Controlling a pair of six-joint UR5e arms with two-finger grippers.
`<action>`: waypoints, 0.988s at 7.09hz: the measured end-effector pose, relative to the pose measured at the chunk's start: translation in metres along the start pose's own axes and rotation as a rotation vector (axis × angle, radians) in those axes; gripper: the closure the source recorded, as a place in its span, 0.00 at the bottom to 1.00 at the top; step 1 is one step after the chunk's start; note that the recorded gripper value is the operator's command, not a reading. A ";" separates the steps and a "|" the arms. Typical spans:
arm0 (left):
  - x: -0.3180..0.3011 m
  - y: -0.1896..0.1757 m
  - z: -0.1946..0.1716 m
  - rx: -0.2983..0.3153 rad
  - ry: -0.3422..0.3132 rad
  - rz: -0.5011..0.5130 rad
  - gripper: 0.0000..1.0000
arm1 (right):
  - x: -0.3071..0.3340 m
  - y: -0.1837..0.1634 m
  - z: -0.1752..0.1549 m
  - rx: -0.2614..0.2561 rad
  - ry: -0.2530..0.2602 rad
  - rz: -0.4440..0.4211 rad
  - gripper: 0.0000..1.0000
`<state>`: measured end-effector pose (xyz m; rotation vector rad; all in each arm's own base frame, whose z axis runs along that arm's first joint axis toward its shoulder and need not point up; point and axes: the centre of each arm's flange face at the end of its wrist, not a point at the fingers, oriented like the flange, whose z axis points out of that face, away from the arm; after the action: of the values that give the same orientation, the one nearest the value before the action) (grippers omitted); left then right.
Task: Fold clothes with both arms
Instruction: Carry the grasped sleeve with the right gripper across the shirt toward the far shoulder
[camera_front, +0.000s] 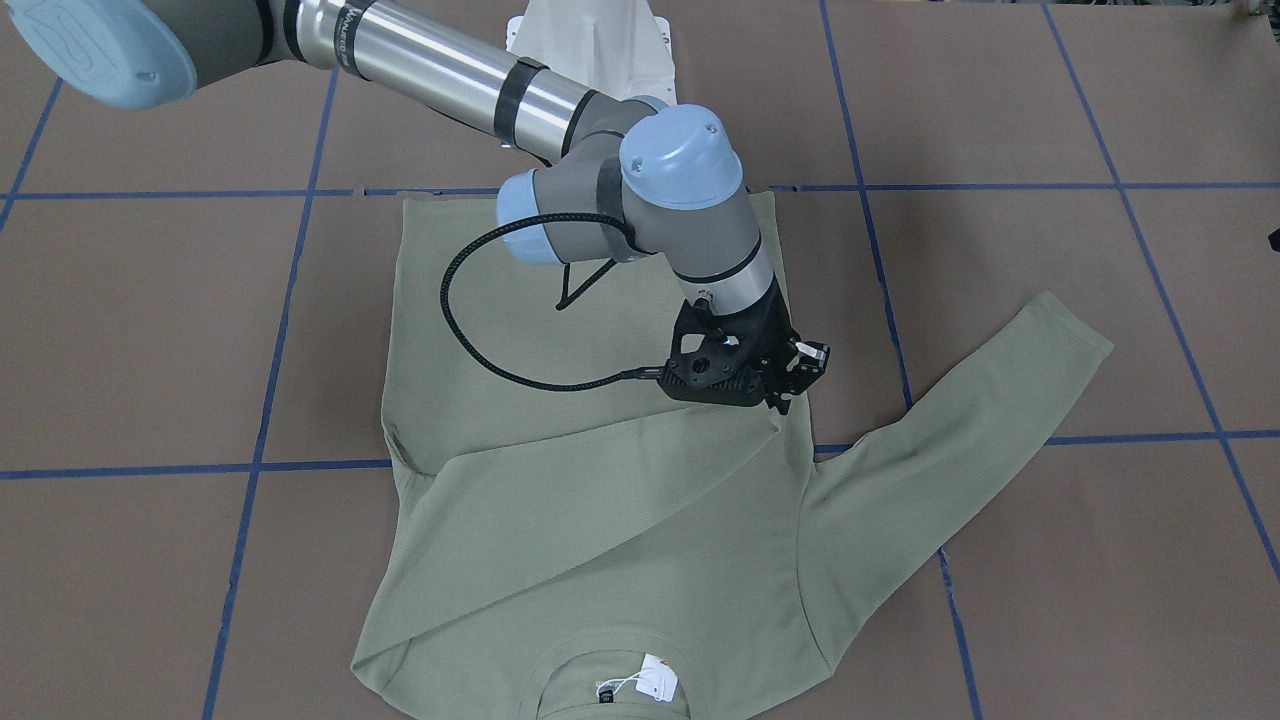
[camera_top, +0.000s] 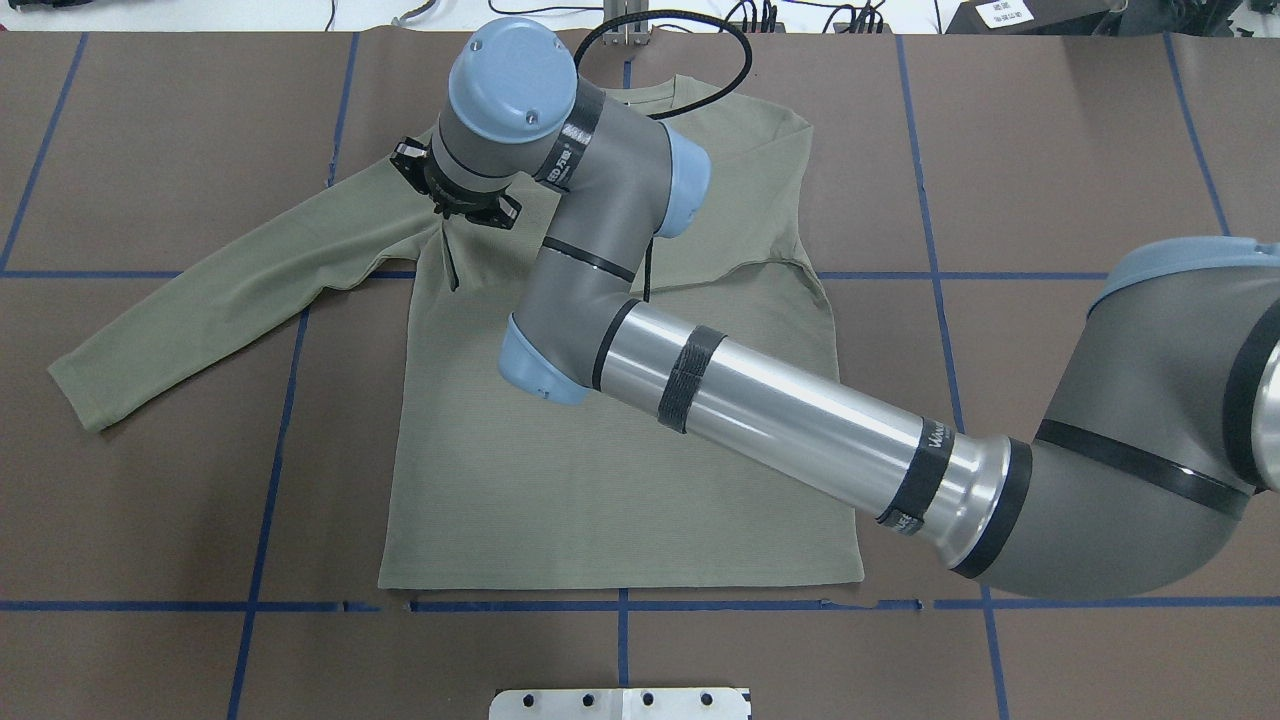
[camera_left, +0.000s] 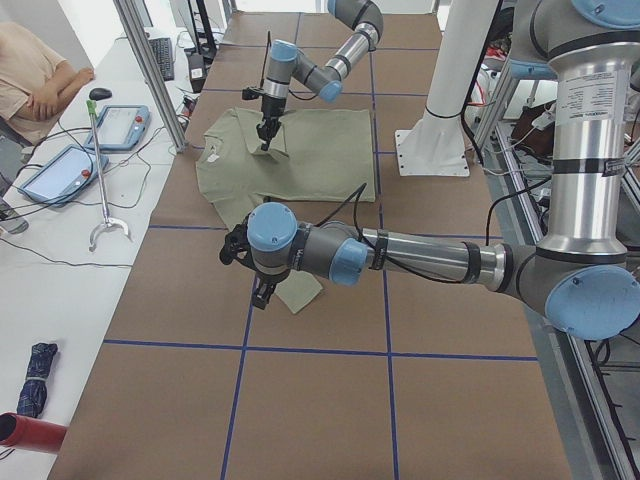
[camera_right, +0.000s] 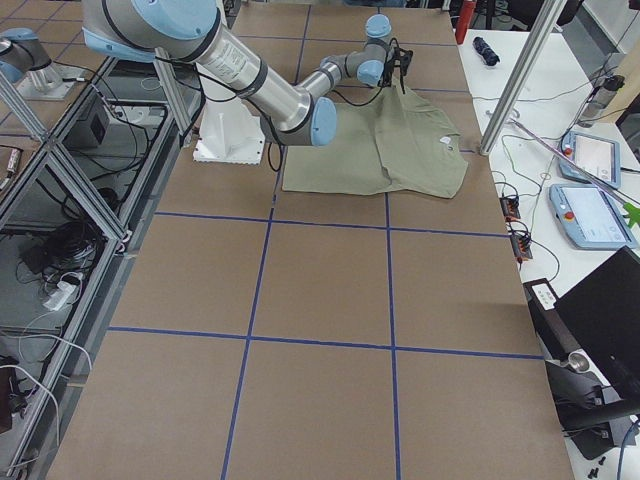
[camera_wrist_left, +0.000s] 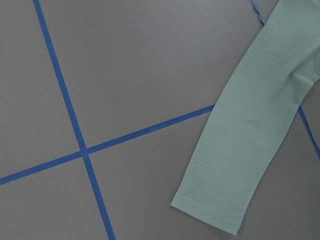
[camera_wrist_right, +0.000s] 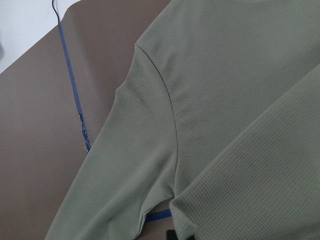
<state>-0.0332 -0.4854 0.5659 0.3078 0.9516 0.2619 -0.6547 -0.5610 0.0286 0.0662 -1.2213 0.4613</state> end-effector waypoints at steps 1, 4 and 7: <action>0.000 0.000 0.000 0.000 0.000 0.001 0.00 | -0.007 0.007 0.006 0.026 -0.004 -0.005 0.88; -0.003 0.003 0.002 -0.006 0.001 -0.009 0.00 | -0.031 0.006 0.015 0.105 -0.027 -0.010 0.20; -0.007 0.005 0.006 -0.013 0.008 -0.021 0.00 | -0.030 0.000 0.024 0.153 -0.032 -0.005 0.02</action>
<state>-0.0327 -0.4843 0.5763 0.2851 0.9604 0.2499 -0.6845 -0.5770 0.0096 0.2077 -1.2152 0.5500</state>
